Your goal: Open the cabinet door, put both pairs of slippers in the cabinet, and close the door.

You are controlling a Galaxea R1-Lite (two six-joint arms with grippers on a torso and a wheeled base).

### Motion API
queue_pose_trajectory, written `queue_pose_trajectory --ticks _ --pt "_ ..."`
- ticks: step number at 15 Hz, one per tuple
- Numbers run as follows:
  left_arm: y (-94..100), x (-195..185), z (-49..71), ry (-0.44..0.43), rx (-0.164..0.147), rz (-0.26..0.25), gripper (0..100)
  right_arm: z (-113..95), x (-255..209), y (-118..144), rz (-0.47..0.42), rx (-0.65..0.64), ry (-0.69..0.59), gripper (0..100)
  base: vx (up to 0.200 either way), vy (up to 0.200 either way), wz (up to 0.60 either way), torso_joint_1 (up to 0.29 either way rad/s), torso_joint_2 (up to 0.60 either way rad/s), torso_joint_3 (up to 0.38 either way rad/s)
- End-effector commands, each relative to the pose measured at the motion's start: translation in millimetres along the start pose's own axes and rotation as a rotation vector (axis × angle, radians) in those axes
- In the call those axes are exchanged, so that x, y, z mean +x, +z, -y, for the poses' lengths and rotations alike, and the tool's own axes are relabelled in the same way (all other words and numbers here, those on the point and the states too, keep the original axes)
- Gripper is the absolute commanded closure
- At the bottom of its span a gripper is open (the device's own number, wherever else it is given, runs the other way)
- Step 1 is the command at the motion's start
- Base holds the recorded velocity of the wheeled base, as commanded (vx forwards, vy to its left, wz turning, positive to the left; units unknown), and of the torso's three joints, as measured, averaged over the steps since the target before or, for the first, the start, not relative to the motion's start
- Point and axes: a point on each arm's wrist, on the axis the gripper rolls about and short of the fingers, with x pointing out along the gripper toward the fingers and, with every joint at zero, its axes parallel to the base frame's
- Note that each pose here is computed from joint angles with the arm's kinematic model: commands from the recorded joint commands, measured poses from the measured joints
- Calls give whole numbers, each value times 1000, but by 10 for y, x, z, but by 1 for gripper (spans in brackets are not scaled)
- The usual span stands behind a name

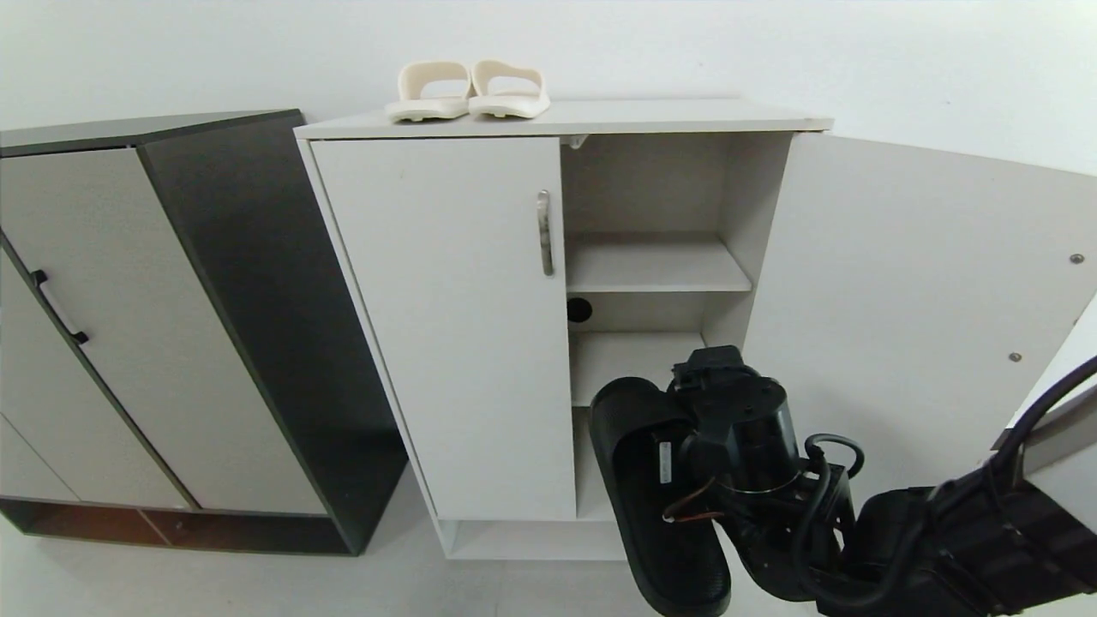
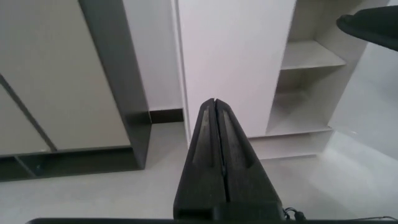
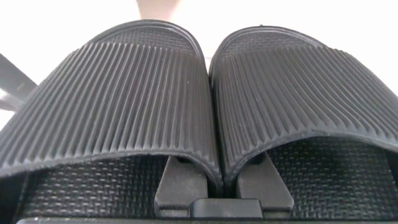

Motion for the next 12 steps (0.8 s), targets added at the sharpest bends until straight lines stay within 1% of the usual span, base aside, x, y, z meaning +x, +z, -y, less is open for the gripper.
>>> queue_pose_trajectory --ticks 1,3,4,5,7,9,12 --pt "0 2 0 0 -1 -3 100 -149 226 -106 -12 -9 -6 100 0 0 0 0 0 0" --pt "0 2 0 0 -3 -3 100 -137 427 -58 4 -15 -39 100 0 0 0 0 0 0" --pt "0 2 0 0 -3 -3 100 -137 427 -58 4 -15 -39 100 0 0 0 0 0 0" --pt "0 2 -1 3 -14 -3 100 -102 549 -54 2 -18 -82 100 0 0 0 0 0 0" --pt "0 2 -1 3 -14 -3 100 -103 595 -131 -11 -29 -122 100 0 0 0 0 0 0" --pt "0 2 -1 3 -14 -3 100 -113 645 -216 -25 -36 -127 100 0 0 0 0 0 0" --pt "0 2 -1 3 -9 -3 100 -198 817 -394 -43 -19 -130 100 0 0 0 0 0 0"
